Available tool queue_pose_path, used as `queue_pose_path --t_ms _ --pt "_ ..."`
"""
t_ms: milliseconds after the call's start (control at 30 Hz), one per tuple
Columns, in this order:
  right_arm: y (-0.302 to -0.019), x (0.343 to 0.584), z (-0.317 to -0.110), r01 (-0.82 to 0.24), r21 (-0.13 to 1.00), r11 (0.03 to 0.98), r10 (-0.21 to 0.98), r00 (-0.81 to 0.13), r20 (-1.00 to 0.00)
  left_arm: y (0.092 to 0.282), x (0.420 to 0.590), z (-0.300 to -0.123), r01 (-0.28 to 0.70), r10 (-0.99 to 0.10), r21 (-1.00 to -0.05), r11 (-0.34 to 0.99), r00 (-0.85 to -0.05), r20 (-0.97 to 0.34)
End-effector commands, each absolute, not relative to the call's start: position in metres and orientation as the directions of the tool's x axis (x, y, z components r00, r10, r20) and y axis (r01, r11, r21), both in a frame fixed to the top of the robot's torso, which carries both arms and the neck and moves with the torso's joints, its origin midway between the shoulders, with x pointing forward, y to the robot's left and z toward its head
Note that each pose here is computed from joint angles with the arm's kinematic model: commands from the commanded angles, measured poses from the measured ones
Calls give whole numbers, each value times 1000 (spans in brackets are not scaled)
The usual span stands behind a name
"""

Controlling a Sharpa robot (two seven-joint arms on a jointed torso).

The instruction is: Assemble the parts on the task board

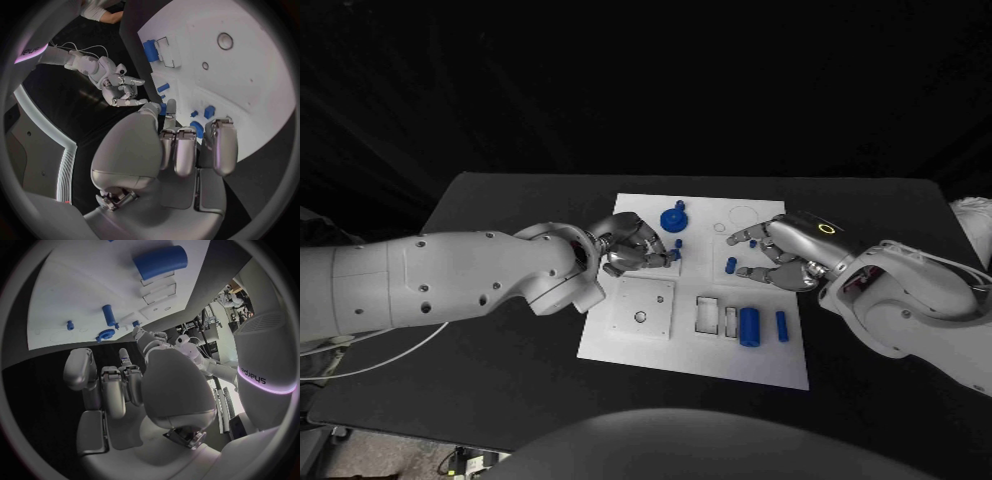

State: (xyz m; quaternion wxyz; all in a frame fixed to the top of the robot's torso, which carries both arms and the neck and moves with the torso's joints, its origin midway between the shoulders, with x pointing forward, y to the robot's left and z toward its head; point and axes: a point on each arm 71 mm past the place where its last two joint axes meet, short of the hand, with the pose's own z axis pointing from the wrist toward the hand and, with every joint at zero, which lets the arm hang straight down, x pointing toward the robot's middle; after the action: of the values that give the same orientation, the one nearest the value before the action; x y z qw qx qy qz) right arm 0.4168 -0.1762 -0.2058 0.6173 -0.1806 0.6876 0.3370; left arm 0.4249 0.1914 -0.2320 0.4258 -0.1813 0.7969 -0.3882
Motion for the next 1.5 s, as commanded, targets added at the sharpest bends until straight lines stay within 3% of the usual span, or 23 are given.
queue_pose_path --t_ms 33,267,567,967,1500 --pt "-182 414 -205 -662 252 706 181 -175 -968 204 426 -222 31 -499 -646 763 -606 -619" --pt "-189 410 -205 -649 253 718 171 -188 -967 230 438 -199 -40 -373 -453 891 -634 -677" --pt "-188 407 -201 -676 257 691 197 -167 -966 237 448 -197 -59 -242 -289 955 -720 -651" --pt "-194 407 -201 -677 263 687 208 -163 -964 234 463 -203 -63 -172 -191 980 -756 -632" --pt "-195 409 -205 -662 273 698 195 -191 -962 210 477 -205 -26 -142 -189 982 -758 -636"
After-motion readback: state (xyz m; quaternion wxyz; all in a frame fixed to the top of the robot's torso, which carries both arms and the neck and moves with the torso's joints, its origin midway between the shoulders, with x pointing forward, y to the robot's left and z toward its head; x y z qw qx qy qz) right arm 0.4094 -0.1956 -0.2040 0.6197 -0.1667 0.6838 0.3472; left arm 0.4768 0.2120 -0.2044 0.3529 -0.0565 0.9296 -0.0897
